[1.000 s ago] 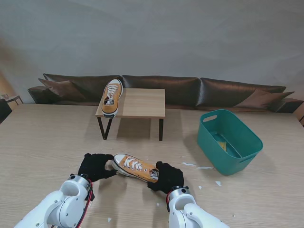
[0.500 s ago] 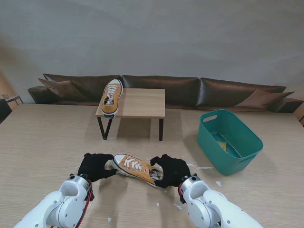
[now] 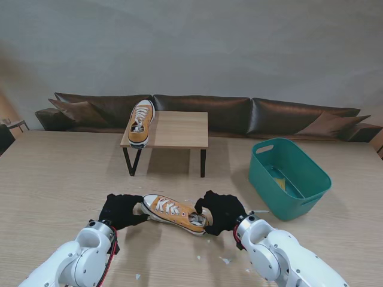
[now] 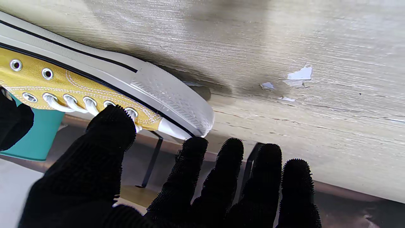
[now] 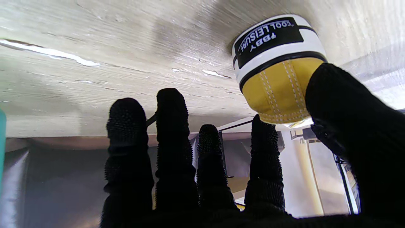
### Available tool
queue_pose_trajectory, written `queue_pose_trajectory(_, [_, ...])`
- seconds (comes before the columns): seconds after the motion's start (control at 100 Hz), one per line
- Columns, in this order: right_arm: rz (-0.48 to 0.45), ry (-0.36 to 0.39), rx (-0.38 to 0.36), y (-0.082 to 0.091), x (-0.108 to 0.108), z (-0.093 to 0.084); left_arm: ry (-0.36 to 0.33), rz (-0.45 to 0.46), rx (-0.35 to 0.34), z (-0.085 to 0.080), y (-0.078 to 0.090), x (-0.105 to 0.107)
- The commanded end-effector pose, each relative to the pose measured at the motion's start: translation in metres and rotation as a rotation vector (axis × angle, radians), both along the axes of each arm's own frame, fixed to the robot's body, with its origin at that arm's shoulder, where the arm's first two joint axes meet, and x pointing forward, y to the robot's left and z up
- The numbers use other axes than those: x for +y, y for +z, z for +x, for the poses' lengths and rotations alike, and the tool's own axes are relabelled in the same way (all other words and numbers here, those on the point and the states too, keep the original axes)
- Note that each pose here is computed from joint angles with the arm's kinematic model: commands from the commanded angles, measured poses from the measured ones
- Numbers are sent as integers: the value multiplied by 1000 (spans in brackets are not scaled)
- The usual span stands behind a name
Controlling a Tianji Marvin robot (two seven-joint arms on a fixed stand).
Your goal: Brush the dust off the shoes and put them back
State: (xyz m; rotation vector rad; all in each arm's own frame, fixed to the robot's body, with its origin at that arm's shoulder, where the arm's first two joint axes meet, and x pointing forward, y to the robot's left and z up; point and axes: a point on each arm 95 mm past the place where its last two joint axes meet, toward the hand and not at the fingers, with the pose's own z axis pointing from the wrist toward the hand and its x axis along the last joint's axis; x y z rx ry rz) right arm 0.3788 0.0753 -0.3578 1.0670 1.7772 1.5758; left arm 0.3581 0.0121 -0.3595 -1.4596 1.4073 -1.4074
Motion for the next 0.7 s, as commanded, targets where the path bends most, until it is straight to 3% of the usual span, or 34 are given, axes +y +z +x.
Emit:
queue_pose_trajectory(0.0, [-25, 13, 20, -7, -3, -1, -2, -5, 20, -2, -1, -3])
queue_pose_trajectory(0.3, [-67, 61, 17, -25, -3, 1, 2, -10, 29, -3, -2, -5])
queue_pose_trajectory(0.69, [69, 86, -31, -29, -6, -5, 13, -9, 24, -6, -2, -5])
